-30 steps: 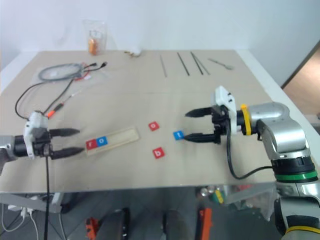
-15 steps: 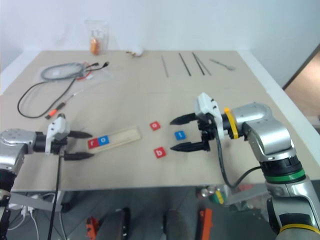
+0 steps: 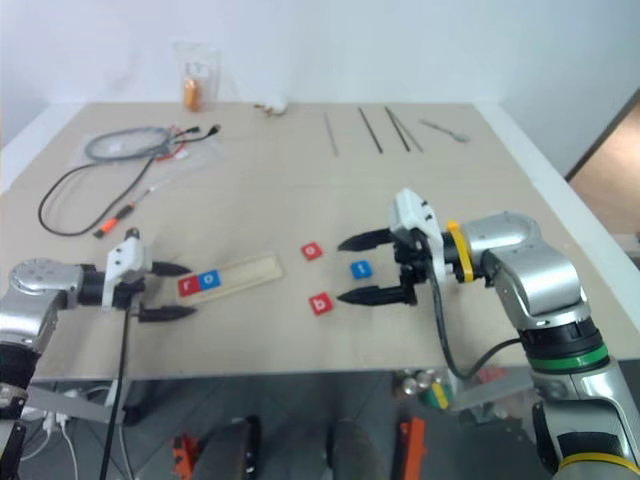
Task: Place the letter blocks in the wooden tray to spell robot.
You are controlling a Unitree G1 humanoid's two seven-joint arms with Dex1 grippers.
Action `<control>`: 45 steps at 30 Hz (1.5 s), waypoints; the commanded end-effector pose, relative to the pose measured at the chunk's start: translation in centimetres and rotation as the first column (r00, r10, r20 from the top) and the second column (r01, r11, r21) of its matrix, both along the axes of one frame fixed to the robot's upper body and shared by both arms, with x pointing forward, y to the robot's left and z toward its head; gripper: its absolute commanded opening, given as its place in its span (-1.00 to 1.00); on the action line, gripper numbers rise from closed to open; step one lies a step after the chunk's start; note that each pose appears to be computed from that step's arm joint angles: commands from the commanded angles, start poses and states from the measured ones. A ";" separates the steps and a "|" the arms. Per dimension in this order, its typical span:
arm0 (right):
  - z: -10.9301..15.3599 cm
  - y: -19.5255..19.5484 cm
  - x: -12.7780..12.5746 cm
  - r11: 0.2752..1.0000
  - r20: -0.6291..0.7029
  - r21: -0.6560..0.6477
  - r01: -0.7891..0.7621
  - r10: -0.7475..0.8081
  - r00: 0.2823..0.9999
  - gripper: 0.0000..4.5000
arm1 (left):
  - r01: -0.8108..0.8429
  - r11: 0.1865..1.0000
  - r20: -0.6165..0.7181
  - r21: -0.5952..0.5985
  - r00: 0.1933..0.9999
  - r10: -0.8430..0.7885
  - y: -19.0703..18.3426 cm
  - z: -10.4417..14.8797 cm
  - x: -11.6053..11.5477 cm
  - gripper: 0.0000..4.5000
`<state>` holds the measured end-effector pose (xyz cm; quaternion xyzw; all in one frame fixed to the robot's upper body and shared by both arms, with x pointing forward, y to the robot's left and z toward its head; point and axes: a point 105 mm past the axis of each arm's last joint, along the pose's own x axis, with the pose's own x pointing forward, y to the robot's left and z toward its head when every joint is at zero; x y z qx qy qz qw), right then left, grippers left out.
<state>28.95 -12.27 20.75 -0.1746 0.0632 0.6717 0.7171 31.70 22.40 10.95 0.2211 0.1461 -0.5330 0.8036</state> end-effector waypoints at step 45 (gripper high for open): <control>2.4 -0.7 -0.6 0.997 0.068 0.054 0.062 -0.065 0.996 1.00 | 0.303 0.951 0.037 0.066 0.951 -0.306 -1.1 1.8 1.6 0.44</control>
